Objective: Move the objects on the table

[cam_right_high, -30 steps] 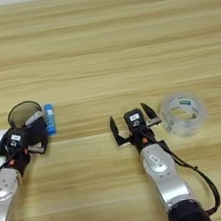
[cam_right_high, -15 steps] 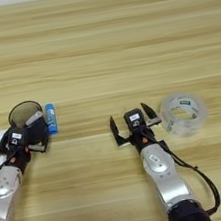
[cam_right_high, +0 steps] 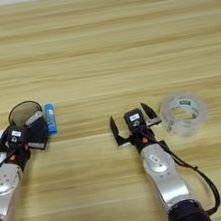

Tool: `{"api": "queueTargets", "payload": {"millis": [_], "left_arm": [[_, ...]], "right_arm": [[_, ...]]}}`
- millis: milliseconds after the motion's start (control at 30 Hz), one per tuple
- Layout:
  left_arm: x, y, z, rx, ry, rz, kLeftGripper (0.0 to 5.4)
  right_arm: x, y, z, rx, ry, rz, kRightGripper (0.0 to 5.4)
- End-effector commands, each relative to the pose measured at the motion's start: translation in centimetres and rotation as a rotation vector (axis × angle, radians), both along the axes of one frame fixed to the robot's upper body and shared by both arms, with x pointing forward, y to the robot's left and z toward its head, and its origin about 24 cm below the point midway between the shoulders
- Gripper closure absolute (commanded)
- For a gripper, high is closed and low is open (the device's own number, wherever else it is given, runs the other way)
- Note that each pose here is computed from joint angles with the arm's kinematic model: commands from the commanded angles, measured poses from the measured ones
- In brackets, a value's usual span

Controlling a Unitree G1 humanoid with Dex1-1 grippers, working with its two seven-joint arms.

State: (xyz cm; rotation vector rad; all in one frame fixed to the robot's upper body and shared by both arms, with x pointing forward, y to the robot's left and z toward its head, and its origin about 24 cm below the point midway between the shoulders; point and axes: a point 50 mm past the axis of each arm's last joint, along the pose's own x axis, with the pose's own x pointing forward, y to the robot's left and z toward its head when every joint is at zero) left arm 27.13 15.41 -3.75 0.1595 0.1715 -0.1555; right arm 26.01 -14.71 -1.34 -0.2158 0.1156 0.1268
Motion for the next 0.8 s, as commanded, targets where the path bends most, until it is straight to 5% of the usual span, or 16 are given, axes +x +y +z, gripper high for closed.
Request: {"api": "queueTargets", "payload": {"millis": [33,800], "left_arm": [[0.29,-0.05,0.11,0.0,-0.007,0.003,0.02],[0.28,0.17,0.19,-0.021,-0.026,0.015,0.75]], "right_arm": [[-0.05,-0.04,-0.07,-0.003,0.008,0.001,0.0],[-0.11,-0.05,-0.07,-0.004,0.008,0.001,0.0]]}}
